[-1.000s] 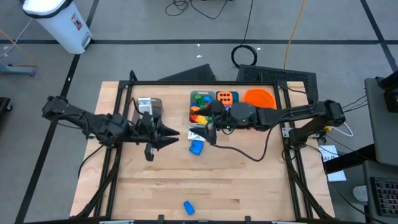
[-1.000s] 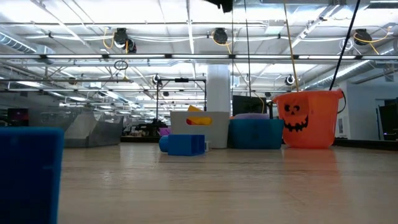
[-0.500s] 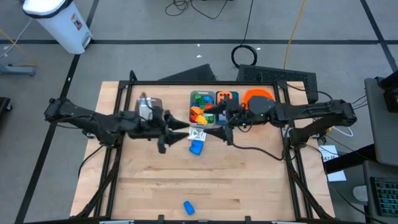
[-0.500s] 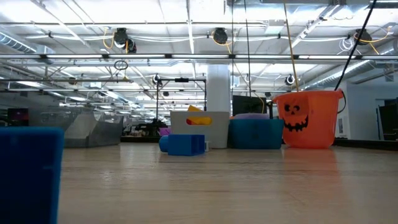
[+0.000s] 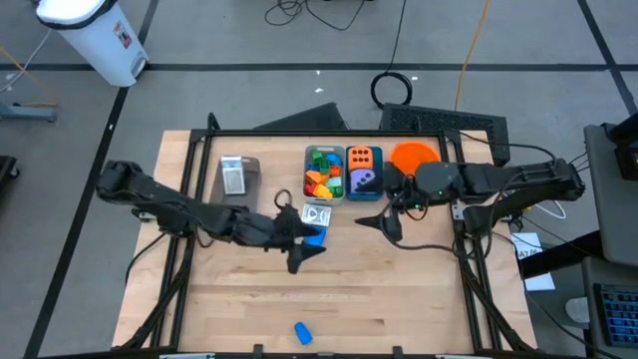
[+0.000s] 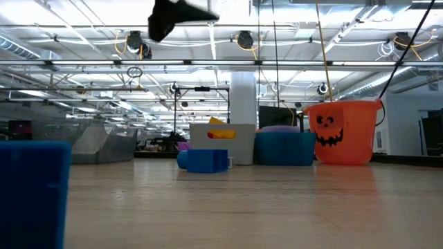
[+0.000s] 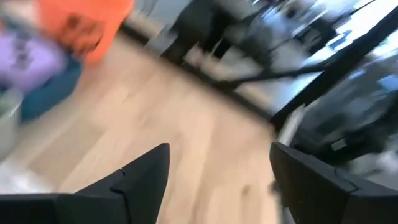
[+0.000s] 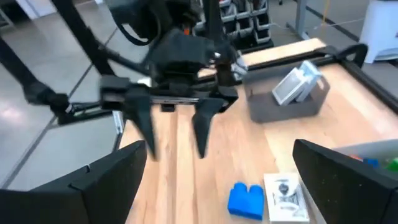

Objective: Pick & Place Toys
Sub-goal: Put the blue game piece into the gray bin

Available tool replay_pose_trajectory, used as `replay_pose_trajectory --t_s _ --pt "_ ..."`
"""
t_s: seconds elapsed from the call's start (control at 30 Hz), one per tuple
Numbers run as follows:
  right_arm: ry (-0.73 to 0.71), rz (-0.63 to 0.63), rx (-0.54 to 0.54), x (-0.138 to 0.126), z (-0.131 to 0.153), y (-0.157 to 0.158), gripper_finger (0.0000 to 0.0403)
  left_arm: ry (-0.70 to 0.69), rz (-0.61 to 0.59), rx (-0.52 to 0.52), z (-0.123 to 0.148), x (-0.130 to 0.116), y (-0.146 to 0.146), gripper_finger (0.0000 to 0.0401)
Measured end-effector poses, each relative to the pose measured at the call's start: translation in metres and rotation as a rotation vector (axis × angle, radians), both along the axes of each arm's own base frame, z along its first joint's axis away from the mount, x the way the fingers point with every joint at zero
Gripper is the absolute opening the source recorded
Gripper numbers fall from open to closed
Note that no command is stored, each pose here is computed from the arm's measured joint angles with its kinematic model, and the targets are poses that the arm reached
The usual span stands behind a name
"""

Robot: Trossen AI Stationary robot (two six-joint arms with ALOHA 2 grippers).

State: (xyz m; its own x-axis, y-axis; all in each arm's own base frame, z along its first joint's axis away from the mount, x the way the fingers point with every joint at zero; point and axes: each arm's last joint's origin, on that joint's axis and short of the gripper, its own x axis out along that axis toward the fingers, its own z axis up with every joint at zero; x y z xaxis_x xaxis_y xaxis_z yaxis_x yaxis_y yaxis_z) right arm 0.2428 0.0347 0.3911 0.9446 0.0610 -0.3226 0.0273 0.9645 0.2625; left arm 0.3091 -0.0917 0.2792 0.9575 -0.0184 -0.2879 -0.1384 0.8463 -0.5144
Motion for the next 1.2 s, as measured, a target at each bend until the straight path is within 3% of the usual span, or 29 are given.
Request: replay_pose_trajectory --t_s 0.17,0.37,0.5,1.0,1.2 --pt "0.037 0.021 0.032 -0.006 -0.021 0.007 0.0396 0.233 0.068 -0.021 -0.016 0.009 -0.008 0.0260" --pt "0.047 -0.004 0.120 -0.011 -0.052 0.007 0.0396 0.417 0.185 -0.099 -0.030 0.018 -0.002 0.0238" --pt "0.015 -0.015 0.168 -0.018 -0.063 0.006 0.0396 0.403 0.238 -0.192 -0.028 0.021 0.005 0.0230" --pt "-0.100 -0.020 0.147 -0.042 -0.051 0.001 0.0396 0.281 0.202 -0.208 -0.015 0.031 0.022 0.0232" --pt "-0.098 -0.022 0.129 -0.042 -0.052 0.000 0.0396 0.321 0.221 -0.197 -0.022 0.032 0.024 0.0243"
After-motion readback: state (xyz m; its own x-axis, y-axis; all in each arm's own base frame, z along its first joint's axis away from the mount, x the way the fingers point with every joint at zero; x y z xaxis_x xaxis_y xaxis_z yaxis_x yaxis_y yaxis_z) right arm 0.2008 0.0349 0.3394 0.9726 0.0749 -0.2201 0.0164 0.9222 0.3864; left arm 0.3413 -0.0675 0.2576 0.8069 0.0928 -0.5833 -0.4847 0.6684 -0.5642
